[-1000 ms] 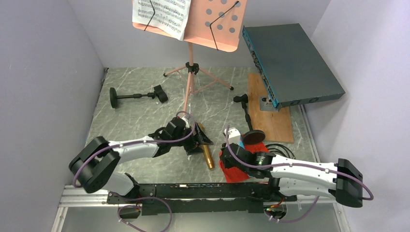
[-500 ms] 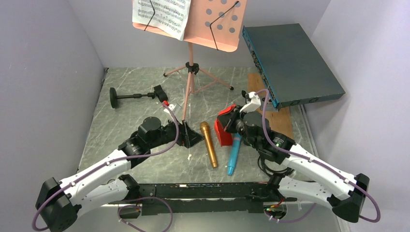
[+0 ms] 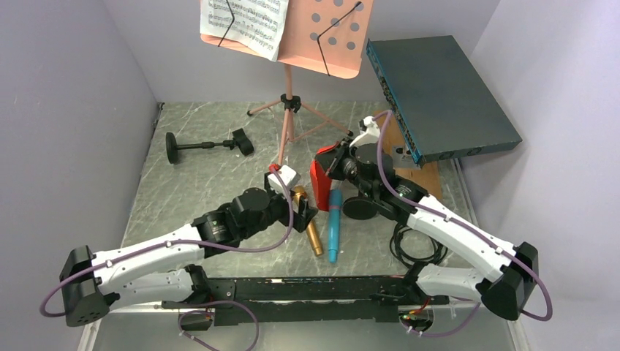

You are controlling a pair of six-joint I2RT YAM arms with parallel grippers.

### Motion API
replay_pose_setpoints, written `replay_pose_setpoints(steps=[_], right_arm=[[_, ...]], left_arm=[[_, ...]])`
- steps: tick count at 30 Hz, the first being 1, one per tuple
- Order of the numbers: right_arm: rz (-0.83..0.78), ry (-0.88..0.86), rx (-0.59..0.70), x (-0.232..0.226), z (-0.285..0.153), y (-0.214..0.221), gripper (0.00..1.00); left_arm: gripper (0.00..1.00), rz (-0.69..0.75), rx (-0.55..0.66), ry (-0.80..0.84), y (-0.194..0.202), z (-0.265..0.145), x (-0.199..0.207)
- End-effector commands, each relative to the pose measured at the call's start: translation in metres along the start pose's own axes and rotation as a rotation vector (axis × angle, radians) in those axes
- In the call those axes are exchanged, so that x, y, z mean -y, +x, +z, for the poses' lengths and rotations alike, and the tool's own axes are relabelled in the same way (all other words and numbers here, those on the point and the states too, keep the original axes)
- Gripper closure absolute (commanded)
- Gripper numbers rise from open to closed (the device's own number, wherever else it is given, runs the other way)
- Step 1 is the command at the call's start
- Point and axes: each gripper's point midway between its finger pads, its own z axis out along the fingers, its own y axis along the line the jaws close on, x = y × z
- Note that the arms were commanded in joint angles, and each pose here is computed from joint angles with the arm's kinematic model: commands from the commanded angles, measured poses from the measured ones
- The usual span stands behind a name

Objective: Set up the instrument practice props

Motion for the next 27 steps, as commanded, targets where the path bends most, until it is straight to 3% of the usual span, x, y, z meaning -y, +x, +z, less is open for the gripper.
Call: replay_pose_setpoints(steps=[1,3,6,8,11,12,15,18,19,22,23,24,27], right_arm=[[-0.195,-0.178,-0.013,-0.034,0.002,-0.004,1.0],[-0.329,-0.232,-0.062,-0.036,0.006,0.009,1.0],[-0.538,-0.311,-0.146,-0.033,0.007,0.035,1.0],[-0.647,-0.344,-0.188,-0.026,0.005,0.055,1.0],[-0.805,-0.448,-0.25,-0.023,-0.007,0.099,1.0],[-0.844,-0.467,-0.272,-0.022,-0.011,0.115,1.0],[-0.937,-0.512,-0.327,-0.022,-0.02,0.15,0.99],[-0.962,-0.614,-0.435,-0.03,-0.035,0.184,0.93],[-0.967,-0.627,-0.475,-0.029,-0.04,0.193,0.89],[-0.877,-0.658,-0.565,-0.024,-0.055,0.212,0.4],[-0.831,-0.664,-0.57,-0.026,-0.059,0.214,0.29],[-0.79,-0.66,-0.57,-0.026,-0.061,0.215,0.21],[-0.7,-0.514,-0.536,-0.016,-0.051,0.202,0.09]], left_arm=[[0.07,-0.078,0.048,0.006,-0.031,-0.025,0.001],[0.05,-0.12,-0.001,0.046,-0.023,-0.043,0.006],[0.01,-0.225,-0.096,-0.02,-0.004,-0.072,-0.008],[0.01,-0.335,-0.144,-0.15,0.007,-0.093,-0.03],[0.01,-0.612,-0.227,-0.461,0.027,-0.129,-0.071],[0.01,-0.685,-0.231,-0.507,0.026,-0.133,-0.078],[0.0,-0.829,-0.307,-0.433,0.021,-0.112,-0.072],[0.01,-0.918,-0.418,-0.467,0.025,-0.106,-0.085],[0.01,-0.916,-0.418,-0.492,0.023,-0.107,-0.091],[0.0,-0.899,-0.323,-0.535,0.016,-0.106,-0.111],[0.01,-0.902,-0.308,-0.529,0.014,-0.104,-0.115],[0.01,-0.907,-0.301,-0.515,0.013,-0.1,-0.118],[0.0,-0.899,-0.32,-0.489,0.015,-0.09,-0.127]])
